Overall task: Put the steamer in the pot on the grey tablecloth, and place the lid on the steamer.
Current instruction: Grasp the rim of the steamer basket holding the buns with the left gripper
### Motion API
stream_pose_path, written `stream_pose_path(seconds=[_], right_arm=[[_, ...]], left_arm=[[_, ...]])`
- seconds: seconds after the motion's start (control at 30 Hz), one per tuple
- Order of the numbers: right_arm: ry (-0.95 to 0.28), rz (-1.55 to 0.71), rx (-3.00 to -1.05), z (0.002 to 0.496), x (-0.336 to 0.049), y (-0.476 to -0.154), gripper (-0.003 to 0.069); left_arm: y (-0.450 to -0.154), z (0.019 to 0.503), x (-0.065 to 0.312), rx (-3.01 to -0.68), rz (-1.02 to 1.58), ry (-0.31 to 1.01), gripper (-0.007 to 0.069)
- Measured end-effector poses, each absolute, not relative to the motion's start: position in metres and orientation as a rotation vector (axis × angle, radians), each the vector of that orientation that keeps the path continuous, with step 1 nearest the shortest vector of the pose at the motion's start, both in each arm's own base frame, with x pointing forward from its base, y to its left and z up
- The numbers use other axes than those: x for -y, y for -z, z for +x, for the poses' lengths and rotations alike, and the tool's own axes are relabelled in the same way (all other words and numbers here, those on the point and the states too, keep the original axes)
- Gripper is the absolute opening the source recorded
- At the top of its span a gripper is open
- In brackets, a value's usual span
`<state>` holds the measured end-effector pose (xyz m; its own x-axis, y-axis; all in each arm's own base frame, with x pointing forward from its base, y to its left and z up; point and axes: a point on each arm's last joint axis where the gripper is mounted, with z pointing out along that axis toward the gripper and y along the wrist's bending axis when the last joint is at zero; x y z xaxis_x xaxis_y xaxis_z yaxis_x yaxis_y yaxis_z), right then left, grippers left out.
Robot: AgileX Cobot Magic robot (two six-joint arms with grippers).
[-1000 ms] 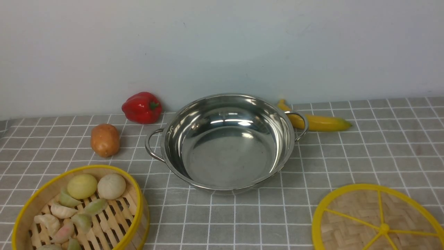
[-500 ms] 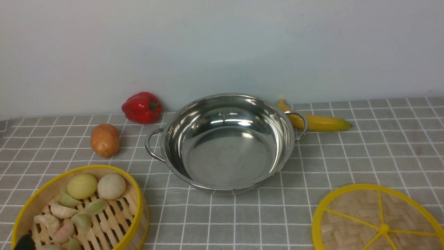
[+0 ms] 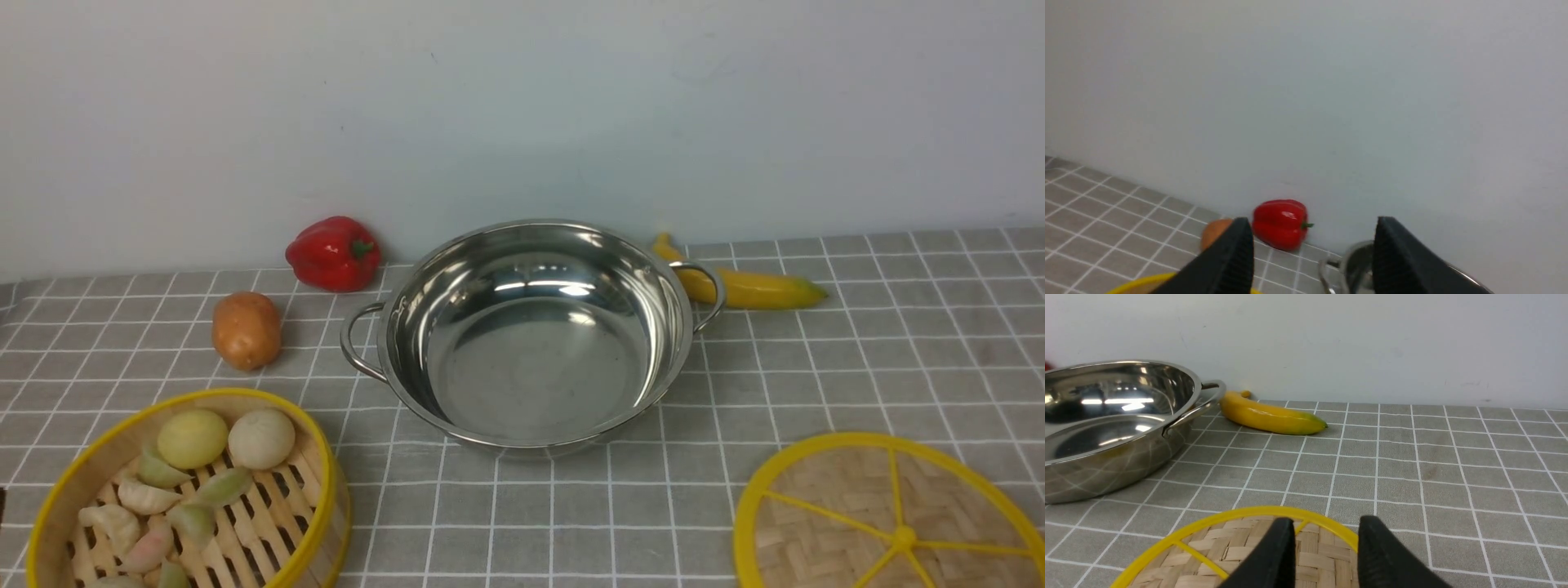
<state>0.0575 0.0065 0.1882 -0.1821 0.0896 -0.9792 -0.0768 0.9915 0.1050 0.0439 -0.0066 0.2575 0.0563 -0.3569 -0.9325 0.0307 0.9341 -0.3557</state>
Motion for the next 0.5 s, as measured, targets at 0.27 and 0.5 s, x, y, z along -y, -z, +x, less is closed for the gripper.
stream_pose_path(seconds=[0.27, 0.5], right_arm=[[-0.148, 0.009, -1.748, 0.057, -0.007, -0.188, 0.0243], [-0.148, 0.009, -1.748, 0.057, -0.007, -0.188, 0.0243]], left_arm=[[-0.319, 0.041, 0.026, -1.951, 0.180, 0.203, 0.0377], [-0.331, 0.086, 0.020, -2.305, 0.652, 0.109, 0.0377]])
